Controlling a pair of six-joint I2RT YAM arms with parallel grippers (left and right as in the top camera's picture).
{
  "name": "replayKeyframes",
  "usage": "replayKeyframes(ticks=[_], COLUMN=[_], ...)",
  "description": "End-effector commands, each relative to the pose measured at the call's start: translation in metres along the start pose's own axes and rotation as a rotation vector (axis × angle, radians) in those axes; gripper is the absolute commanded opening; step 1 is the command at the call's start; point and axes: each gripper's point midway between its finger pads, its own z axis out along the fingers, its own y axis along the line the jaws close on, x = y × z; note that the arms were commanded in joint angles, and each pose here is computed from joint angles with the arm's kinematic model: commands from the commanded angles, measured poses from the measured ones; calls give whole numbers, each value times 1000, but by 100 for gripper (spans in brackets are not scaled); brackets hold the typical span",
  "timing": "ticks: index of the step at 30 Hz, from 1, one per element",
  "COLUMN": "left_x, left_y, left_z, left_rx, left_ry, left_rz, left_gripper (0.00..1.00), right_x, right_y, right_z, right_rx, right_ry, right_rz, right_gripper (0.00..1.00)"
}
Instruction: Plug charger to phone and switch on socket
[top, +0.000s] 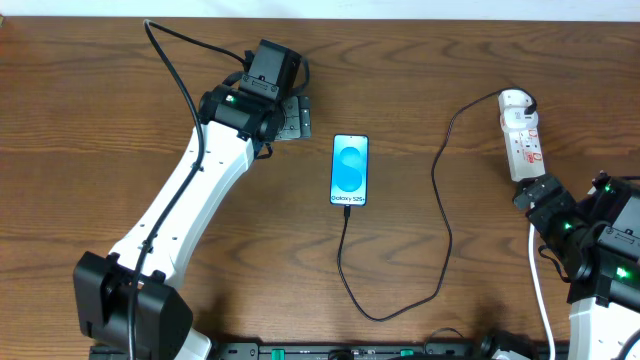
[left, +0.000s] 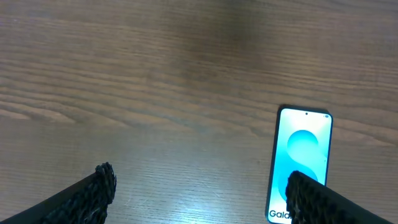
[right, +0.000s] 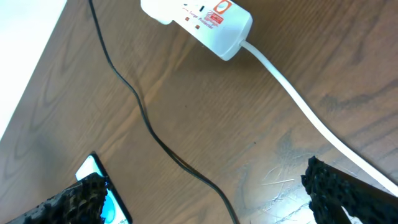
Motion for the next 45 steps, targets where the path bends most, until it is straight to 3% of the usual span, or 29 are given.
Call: replayKeyframes(ticks=[1, 7, 13, 25, 38, 45], left_x=[-3, -3, -3, -3, -3, -3], left_y=[4, 4, 4, 4, 4, 4], left_z=[0, 0, 0, 0, 0, 0], left_rx=[-20, -20, -20, -20, -20, -20], left_ry=[-8, -8, -8, -8, -8, -8], left_rz=[-6, -6, -6, -6, -6, -6], left_gripper=[89, 89, 89, 89, 89, 89], right_x=[5, 17, 42, 54, 80, 89], right_y=[-7, 37, 76, 67, 65, 64], right_z=[7, 9, -13, -27, -11, -4], right_rx=[26, -159, -367, -487, -589, -586], right_ry=[8, -136, -398, -669, -746, -714], right_rz=[-60, -516, -898, -898, -922, -933], right_gripper=[99, 99, 99, 99, 99, 99])
